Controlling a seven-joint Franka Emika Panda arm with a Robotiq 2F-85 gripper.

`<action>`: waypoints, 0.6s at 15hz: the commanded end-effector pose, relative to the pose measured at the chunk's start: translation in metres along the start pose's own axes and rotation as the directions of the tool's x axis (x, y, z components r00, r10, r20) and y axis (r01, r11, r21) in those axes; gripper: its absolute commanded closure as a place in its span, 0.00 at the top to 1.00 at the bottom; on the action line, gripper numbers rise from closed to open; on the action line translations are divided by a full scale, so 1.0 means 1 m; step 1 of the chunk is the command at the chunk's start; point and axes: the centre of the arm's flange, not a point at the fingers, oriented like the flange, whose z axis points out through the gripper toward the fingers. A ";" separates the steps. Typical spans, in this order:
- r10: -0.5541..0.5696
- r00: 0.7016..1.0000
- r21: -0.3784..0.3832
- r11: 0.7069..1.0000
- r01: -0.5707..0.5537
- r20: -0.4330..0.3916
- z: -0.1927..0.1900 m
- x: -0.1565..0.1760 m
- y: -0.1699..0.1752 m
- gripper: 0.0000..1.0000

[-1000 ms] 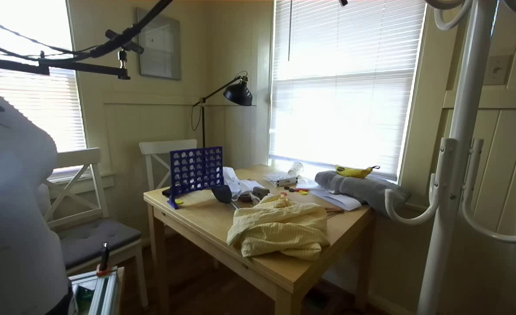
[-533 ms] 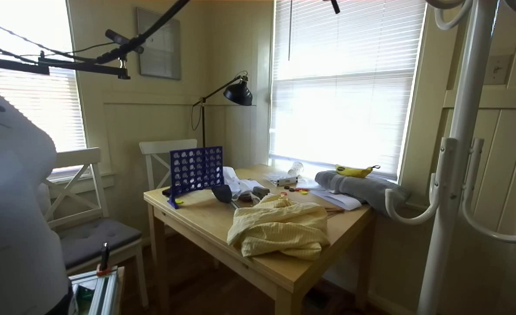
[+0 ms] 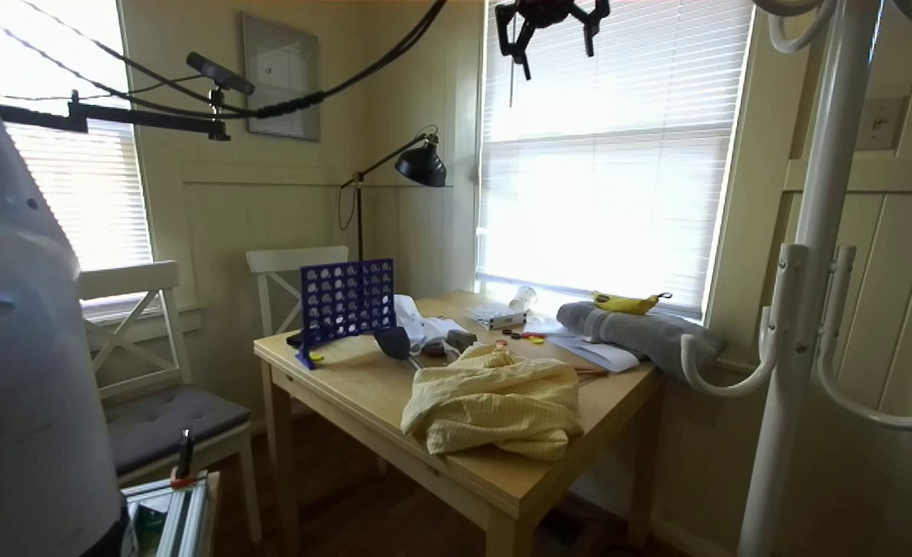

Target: Hang the white towel on the coat rack

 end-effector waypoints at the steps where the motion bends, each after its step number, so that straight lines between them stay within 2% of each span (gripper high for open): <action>1: -0.177 0.984 0.094 0.980 0.178 -0.021 0.034 0.061 0.022 1.00; 2: -0.093 0.996 0.052 0.994 0.094 -0.010 0.026 0.029 -0.003 1.00; 5: -0.154 0.988 0.079 0.985 0.154 -0.008 0.045 0.047 0.001 1.00; 8: -0.163 0.987 0.077 0.984 0.163 -0.010 0.040 0.049 0.005 1.00; 9: -0.142 0.990 0.103 0.984 0.144 -0.023 0.048 0.055 0.005 1.00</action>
